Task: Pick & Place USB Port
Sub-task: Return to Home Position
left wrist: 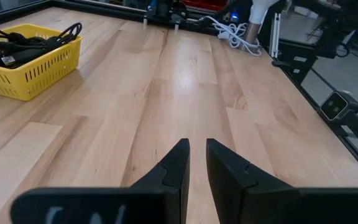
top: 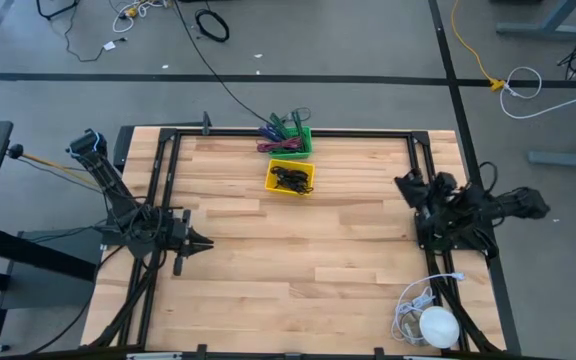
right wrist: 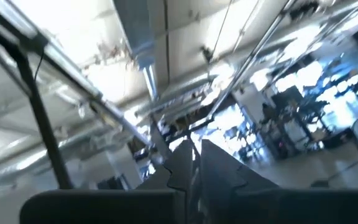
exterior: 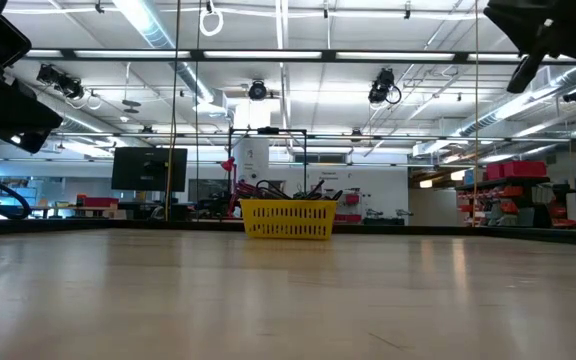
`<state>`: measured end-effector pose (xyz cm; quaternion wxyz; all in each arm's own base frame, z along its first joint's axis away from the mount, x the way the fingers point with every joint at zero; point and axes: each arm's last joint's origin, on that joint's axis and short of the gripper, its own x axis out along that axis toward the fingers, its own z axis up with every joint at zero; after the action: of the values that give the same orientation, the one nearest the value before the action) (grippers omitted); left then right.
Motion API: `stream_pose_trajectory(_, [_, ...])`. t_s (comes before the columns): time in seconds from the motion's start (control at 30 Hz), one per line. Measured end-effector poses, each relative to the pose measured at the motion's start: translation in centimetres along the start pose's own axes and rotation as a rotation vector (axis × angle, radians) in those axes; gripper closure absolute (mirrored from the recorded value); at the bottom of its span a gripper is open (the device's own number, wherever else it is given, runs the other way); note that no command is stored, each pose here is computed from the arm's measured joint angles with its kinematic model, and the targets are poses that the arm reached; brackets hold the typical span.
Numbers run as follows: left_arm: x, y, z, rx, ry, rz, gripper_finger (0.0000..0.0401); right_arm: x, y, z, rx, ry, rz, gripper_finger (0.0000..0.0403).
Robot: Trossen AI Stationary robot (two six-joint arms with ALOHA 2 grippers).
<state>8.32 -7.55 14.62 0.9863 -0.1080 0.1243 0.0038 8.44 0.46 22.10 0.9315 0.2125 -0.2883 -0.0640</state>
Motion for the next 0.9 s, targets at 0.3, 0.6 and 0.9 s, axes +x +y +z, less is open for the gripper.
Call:
stream_pose_trajectory(0.3, [0.1, 0.2, -0.4, -0.004, -0.006, 0.000, 0.0344, -0.3, -0.7, 1.7, -0.022, -0.172, -0.065, 0.0364])
stream_pose_trajectory(0.6, [0.3, 1.0, 0.7, -0.130, -0.101, -0.001, 0.0344, -0.2, -1.4, 1.9, -0.080, -0.202, -0.138, 0.0364])
stream_pose_trajectory(0.9, [0.0, 3.5, 3.1, -0.325, -0.326, 0.131, 0.0344, -0.2, -1.5, 2.0, -0.088, -0.209, -0.149, 0.0364])
